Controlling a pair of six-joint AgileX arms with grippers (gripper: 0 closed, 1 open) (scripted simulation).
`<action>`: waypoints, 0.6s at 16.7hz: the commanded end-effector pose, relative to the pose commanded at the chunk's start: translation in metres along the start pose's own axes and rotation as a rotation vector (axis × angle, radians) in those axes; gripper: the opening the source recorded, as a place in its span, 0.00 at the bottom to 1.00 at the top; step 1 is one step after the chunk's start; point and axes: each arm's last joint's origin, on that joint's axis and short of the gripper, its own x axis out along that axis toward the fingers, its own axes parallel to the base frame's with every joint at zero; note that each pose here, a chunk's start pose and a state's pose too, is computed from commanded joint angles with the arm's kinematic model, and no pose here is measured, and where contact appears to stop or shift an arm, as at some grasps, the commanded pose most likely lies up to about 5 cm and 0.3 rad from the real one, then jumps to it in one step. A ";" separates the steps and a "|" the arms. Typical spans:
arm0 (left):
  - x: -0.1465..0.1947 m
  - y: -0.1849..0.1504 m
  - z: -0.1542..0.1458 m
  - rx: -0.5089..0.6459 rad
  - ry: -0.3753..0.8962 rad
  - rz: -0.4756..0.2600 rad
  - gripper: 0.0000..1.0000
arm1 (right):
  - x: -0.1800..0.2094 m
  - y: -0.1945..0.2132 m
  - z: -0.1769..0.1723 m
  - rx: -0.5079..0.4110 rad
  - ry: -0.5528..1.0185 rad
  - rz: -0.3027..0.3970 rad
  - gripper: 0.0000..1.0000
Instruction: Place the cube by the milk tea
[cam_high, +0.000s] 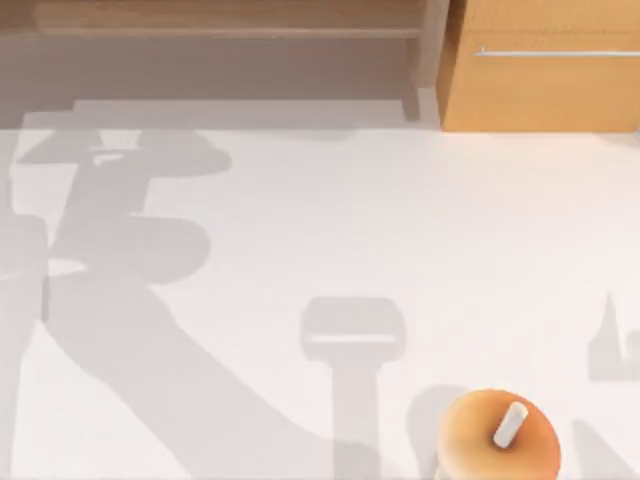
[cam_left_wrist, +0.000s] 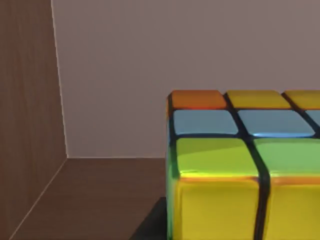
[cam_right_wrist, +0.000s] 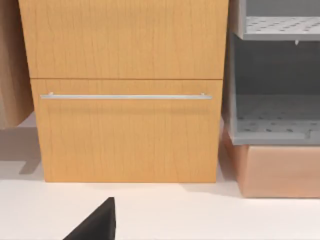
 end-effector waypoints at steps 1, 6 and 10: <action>0.002 -0.001 0.006 0.004 -0.027 0.013 0.00 | 0.000 0.000 0.000 0.000 0.000 0.000 1.00; -0.007 0.009 -0.019 0.004 0.074 0.033 0.00 | 0.000 0.000 0.000 0.000 0.000 0.000 1.00; -0.009 0.006 -0.019 -0.019 0.112 -0.023 0.00 | 0.000 0.000 0.000 0.000 0.000 0.000 1.00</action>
